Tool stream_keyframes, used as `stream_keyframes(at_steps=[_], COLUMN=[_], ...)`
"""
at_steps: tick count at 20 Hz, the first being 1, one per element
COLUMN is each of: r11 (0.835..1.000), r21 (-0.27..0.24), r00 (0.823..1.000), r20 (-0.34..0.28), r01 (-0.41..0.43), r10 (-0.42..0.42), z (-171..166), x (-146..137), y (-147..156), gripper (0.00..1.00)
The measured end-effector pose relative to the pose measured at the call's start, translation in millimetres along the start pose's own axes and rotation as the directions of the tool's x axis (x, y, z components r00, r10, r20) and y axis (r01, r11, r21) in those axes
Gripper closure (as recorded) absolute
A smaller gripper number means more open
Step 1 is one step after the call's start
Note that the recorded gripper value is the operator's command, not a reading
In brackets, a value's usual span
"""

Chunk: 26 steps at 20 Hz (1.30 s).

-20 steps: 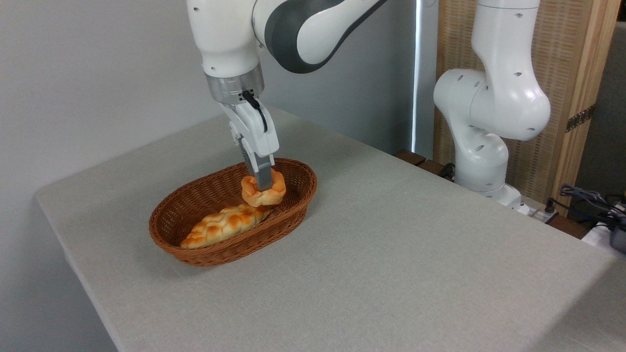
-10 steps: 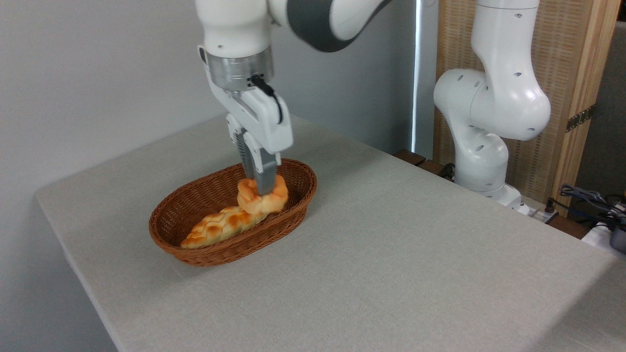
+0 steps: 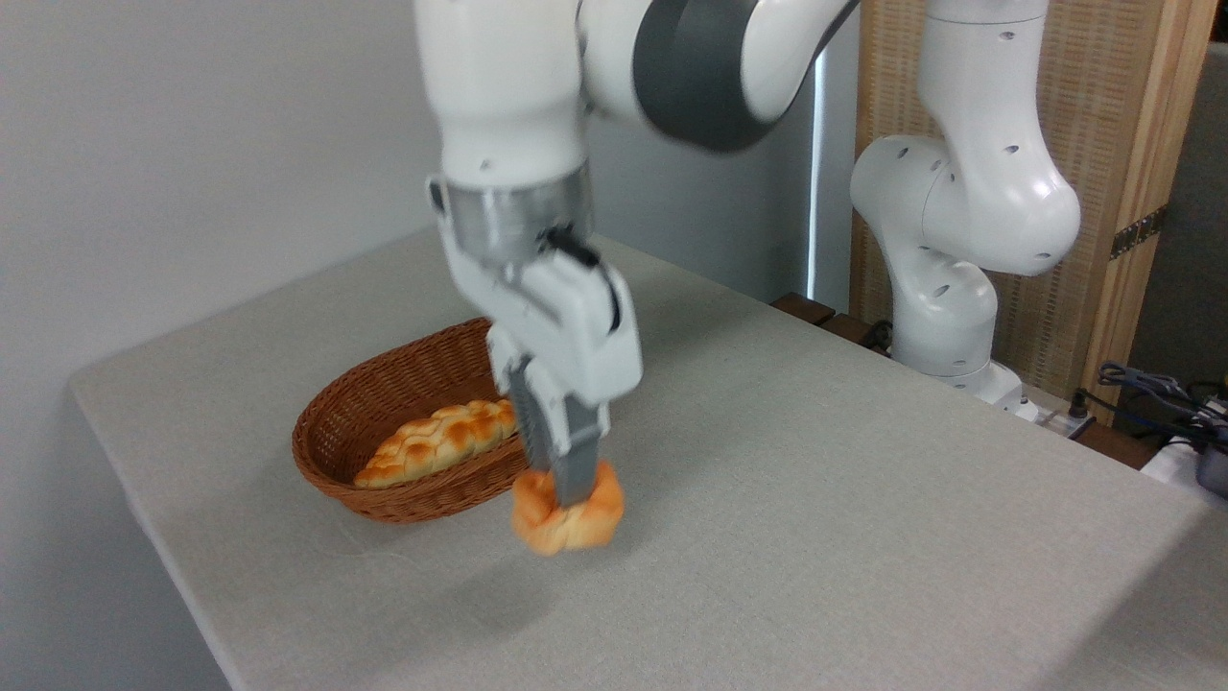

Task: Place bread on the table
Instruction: 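Move the roll beside the basket and lower it onto the table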

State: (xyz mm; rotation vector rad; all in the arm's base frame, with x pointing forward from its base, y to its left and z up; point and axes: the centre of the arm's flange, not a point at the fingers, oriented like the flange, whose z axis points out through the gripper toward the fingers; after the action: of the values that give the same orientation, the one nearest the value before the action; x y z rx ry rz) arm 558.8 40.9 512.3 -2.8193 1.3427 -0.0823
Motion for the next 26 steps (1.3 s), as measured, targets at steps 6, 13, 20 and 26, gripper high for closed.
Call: stream_keyframes(at_steps=[6, 13, 20, 26], r11=[1.0, 0.999, 1.0, 1.0], r21=[0.008, 0.047, 0.014, 0.011], r00=[1.0, 1.0, 1.0, 0.998], r20=[0.01, -0.01, 0.009, 0.051], r01=[-0.007, -0.017, -0.003, -0.022], r10=[0.007, 0.017, 0.002, 0.022], z=[21.1, 32.4, 56.4, 75.5], x=[22.2, 39.3, 66.3, 81.6], y=[-17.6, -29.5, -13.7, -4.7], gripper=[0.28, 0.11, 0.11, 0.0])
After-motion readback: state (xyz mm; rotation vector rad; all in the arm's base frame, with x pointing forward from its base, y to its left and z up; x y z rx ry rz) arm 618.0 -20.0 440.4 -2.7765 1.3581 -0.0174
